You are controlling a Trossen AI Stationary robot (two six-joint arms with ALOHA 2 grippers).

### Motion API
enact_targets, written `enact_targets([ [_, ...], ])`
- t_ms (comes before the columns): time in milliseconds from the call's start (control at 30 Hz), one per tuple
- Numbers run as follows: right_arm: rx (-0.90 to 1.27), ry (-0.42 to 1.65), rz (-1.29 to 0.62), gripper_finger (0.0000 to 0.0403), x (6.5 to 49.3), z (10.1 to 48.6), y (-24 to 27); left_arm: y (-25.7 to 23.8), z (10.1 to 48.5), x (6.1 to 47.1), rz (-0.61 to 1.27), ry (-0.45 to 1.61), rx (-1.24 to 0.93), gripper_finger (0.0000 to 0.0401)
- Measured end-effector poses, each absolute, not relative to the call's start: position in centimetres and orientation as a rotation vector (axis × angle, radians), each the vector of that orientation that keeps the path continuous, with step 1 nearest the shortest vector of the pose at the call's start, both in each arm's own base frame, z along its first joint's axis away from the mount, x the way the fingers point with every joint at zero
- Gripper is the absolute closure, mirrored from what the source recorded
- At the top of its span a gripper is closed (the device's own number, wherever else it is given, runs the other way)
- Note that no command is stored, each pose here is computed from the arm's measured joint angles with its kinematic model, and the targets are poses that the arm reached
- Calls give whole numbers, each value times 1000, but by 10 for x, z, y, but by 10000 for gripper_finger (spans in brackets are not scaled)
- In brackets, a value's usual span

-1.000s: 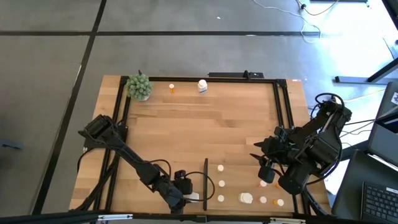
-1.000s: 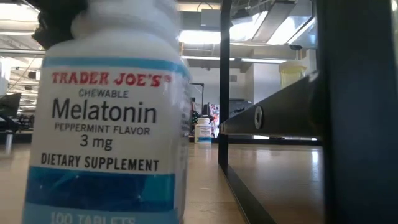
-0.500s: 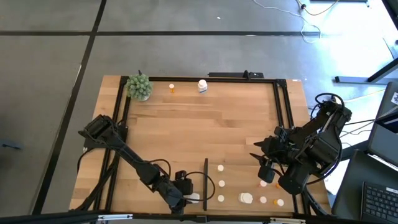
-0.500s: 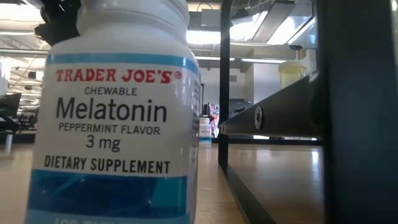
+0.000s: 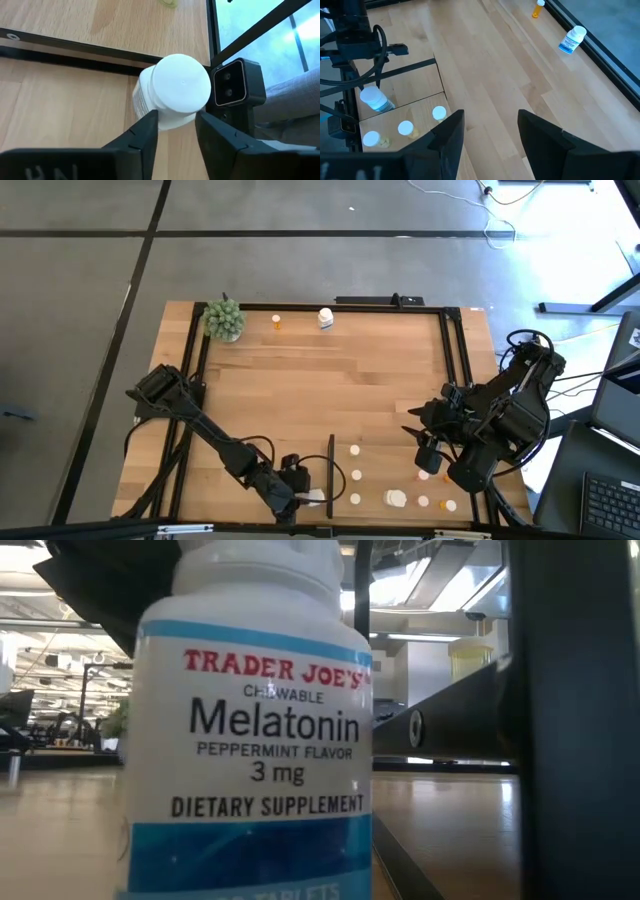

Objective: Pick and place medicine bottles onto shelf by color
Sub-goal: Put the bottom supplement bottle on the shelf aligned with the other supplement bottle

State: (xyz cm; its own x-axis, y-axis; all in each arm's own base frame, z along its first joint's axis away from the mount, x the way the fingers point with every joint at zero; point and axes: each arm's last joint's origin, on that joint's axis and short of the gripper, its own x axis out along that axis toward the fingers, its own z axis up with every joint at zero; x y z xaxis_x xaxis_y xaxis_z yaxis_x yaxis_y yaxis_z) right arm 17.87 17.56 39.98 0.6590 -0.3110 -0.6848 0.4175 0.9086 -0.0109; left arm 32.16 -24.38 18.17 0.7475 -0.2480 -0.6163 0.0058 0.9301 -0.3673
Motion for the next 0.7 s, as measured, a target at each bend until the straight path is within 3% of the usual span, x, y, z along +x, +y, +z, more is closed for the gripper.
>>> enact_targets([
  [400, 157, 755, -409, 214, 179, 400, 176, -246, 184, 320, -203, 767, -434, 280],
  [700, 160, 755, -407, 214, 179, 400, 176, -234, 214, 310, -204, 758, -438, 280],
])
